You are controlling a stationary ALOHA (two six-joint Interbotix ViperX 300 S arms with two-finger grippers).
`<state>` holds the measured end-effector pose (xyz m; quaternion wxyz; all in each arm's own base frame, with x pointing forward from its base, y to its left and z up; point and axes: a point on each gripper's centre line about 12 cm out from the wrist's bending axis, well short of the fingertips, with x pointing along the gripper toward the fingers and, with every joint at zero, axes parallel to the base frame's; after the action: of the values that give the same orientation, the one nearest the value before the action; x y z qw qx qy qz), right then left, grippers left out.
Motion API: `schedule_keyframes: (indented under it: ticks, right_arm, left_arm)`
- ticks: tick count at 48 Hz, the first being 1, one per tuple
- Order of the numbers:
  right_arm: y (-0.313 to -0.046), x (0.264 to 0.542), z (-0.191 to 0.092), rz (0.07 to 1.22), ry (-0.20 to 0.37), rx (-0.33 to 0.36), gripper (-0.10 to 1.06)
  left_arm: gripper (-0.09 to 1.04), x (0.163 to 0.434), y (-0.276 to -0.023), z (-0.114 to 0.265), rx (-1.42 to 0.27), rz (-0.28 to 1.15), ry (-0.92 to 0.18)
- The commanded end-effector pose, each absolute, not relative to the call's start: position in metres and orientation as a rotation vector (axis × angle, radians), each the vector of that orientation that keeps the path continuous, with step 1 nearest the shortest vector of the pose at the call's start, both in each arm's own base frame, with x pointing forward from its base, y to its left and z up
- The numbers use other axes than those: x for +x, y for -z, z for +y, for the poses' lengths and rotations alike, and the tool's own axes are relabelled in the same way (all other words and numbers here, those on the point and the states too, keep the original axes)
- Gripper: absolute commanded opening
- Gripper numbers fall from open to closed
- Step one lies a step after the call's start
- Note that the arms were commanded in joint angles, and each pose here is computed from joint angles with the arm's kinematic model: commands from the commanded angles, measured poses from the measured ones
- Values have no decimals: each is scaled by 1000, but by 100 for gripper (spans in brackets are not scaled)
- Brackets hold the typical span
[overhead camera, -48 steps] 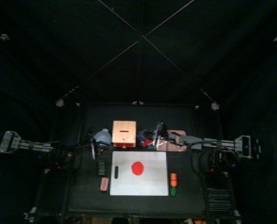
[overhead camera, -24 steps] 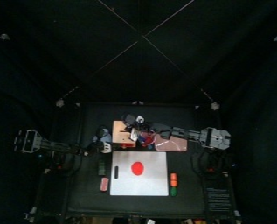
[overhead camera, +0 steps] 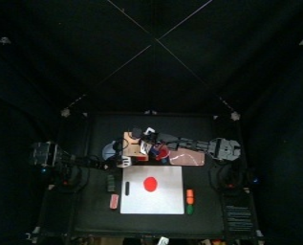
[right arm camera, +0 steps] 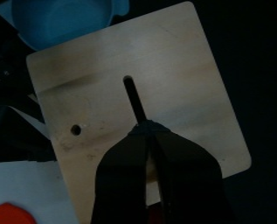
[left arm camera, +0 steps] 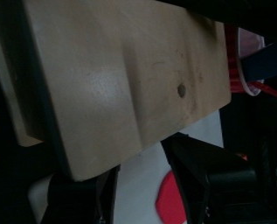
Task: Get the cutter from the drawer then cut the dough then place the extra dough in the bowl
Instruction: Open the drawer
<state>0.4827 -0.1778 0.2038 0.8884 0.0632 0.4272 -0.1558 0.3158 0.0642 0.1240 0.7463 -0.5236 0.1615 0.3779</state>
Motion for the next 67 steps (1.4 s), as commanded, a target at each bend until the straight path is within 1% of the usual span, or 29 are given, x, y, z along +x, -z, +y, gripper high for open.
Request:
schedule_keyframes:
  ticks: [1, 7, 11, 23, 27, 32, 36, 44, 50, 53, 57, 67]
  right_arm:
    - [-221, 483, -181, 850, 332, 124, 3]
    - [-221, 483, -181, 850, 330, 124, 3]
    - [-220, 483, -181, 851, 331, 125, 3]
    - [-220, 484, -180, 852, 329, 123, 3]
    - [-217, 484, -179, 858, 327, 125, 3]
    - [-215, 484, -179, 863, 324, 122, 3]
    - [-214, 485, -179, 864, 324, 123, 3]
    - [-212, 485, -179, 867, 324, 123, 3]
    - [-212, 484, -179, 870, 325, 125, 3]
    - [-211, 484, -178, 873, 325, 124, 3]
    - [-210, 483, -178, 882, 325, 122, 3]
    - [-213, 483, -180, 874, 331, 130, 3]
  left_arm:
    - [72, 322, -132, 67, -1155, 325, -818]
    - [60, 322, -128, 66, -1154, 335, -824]
    - [56, 322, -127, 65, -1156, 346, -821]
    - [57, 324, -123, 63, -1159, 364, -822]
    - [62, 326, -120, 62, -1159, 376, -822]
    - [72, 326, -119, 61, -1168, 386, -821]
    - [75, 326, -118, 62, -1173, 391, -824]
    - [72, 329, -117, 63, -1176, 389, -828]
    - [61, 329, -116, 61, -1178, 393, -826]
    - [58, 329, -116, 60, -1182, 393, -828]
    - [57, 328, -116, 59, -1190, 394, -832]
    - [57, 331, -117, 28, -1198, 403, -798]
